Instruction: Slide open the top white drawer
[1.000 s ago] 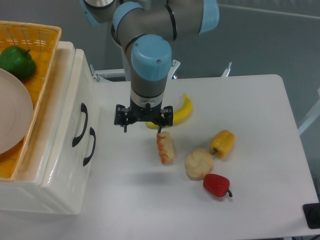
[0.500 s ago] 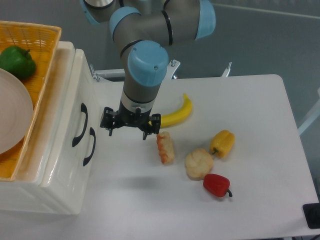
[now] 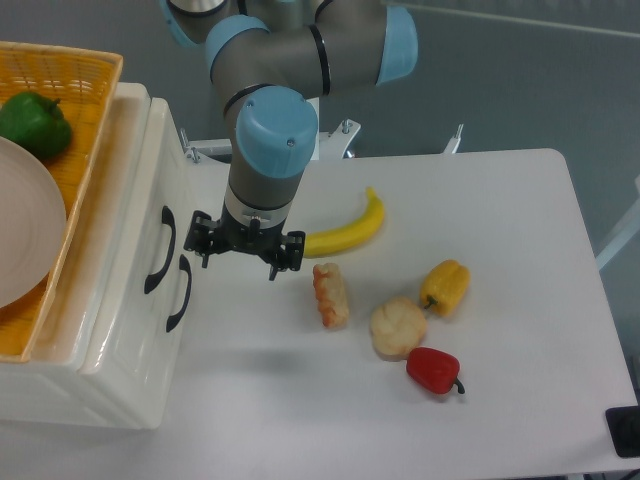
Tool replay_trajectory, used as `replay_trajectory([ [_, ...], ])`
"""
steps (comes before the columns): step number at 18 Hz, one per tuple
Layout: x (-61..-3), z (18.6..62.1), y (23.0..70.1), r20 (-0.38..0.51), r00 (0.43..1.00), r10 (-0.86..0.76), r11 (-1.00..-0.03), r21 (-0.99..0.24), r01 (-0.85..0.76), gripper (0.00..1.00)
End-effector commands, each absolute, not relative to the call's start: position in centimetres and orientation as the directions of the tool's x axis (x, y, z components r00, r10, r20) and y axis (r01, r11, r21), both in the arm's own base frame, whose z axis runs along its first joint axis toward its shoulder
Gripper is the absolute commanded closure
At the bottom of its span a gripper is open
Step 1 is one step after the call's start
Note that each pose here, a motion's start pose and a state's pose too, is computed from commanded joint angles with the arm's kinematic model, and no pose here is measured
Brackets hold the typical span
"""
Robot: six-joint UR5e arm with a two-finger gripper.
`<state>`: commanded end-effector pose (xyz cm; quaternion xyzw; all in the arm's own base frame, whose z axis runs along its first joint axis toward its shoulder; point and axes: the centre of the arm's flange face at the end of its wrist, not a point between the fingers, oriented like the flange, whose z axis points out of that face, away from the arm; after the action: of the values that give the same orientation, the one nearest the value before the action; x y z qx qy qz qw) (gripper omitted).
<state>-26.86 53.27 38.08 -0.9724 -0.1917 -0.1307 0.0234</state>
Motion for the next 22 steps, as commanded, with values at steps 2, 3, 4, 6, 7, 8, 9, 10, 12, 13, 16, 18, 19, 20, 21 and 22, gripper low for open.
replay_trajectory([
  [2, -26.8, 38.3, 53.4, 0.273, 0.873, 0.404, -0.908, 0.008, 0.418, 0.00],
  [3, -26.9, 38.3, 53.4, 0.276, 0.870, 0.410, -0.906, 0.010, 0.424, 0.00],
  [4, -26.8, 38.4, 53.4, 0.285, 0.866, 0.411, -0.904, 0.006, 0.427, 0.00],
  [6, -26.9, 38.7, 53.5, 0.294, 0.854, 0.428, -0.894, 0.002, 0.448, 0.00],
  [7, -26.9, 38.8, 53.6, 0.296, 0.851, 0.433, -0.891, 0.000, 0.453, 0.00],
  [8, -26.9, 38.8, 53.6, 0.299, 0.851, 0.433, -0.891, -0.001, 0.454, 0.00],
  [9, -26.7, 38.9, 53.7, 0.300, 0.851, 0.431, -0.892, -0.003, 0.452, 0.00],
  [10, -26.6, 38.9, 53.7, 0.303, 0.852, 0.428, -0.893, -0.004, 0.450, 0.00],
  [12, -26.4, 39.0, 53.9, 0.321, 0.846, 0.425, -0.892, -0.009, 0.451, 0.00],
  [13, -26.4, 39.0, 53.9, 0.324, 0.846, 0.424, -0.892, -0.010, 0.452, 0.00],
  [16, -26.3, 39.2, 53.9, 0.329, 0.844, 0.424, -0.891, -0.014, 0.453, 0.00],
  [18, -26.2, 39.2, 54.0, 0.339, 0.836, 0.431, -0.887, -0.012, 0.462, 0.00],
  [19, -26.0, 39.2, 54.1, 0.342, 0.832, 0.437, -0.884, -0.009, 0.468, 0.00],
  [20, -25.7, 39.1, 54.3, 0.345, 0.830, 0.438, -0.884, -0.006, 0.468, 0.00],
  [21, -25.5, 39.1, 54.4, 0.345, 0.830, 0.438, -0.884, -0.003, 0.468, 0.00],
  [22, -25.2, 39.1, 54.5, 0.345, 0.830, 0.439, -0.884, -0.002, 0.468, 0.00],
])
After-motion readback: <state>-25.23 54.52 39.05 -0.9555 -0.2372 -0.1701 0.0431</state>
